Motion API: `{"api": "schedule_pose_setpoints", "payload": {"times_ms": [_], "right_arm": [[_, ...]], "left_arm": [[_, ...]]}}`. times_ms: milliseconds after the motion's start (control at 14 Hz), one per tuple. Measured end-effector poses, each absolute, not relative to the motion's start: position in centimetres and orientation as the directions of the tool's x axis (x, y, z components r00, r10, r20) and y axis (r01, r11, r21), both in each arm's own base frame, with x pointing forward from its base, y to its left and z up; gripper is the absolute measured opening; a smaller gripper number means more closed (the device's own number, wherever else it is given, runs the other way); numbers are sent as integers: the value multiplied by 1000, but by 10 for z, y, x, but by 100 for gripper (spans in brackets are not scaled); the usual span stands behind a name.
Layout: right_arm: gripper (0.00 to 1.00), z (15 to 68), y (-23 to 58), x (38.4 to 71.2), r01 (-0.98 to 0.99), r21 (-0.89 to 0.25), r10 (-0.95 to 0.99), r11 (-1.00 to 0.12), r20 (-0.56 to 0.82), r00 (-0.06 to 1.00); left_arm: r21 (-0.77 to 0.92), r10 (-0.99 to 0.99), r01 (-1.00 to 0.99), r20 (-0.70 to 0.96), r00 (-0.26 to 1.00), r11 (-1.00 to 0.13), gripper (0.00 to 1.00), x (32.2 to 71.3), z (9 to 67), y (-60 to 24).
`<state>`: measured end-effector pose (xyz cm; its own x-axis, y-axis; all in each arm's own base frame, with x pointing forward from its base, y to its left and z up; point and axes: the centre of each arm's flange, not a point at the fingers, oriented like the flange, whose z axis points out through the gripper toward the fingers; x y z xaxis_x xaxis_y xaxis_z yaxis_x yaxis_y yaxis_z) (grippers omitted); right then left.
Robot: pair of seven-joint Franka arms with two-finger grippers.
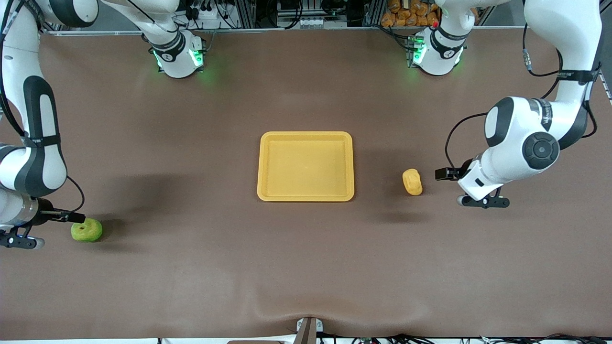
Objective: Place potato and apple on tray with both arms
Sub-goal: 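Reach the left gripper to the potato while the right gripper reaches the apple, then lower and close the left gripper on the potato while the right grips the apple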
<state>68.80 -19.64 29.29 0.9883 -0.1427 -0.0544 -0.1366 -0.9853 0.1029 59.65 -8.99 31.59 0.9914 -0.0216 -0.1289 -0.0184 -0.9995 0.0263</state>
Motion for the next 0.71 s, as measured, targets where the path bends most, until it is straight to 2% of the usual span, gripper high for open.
{"api": "schedule_pose_setpoints", "payload": {"times_ms": [714], "right_arm": [[100,245,-195,698,-123,100,-128,-987,-39,991]], "left_arm": [[34,105,109,-95,990,-993,100,580,257,-149]]}}
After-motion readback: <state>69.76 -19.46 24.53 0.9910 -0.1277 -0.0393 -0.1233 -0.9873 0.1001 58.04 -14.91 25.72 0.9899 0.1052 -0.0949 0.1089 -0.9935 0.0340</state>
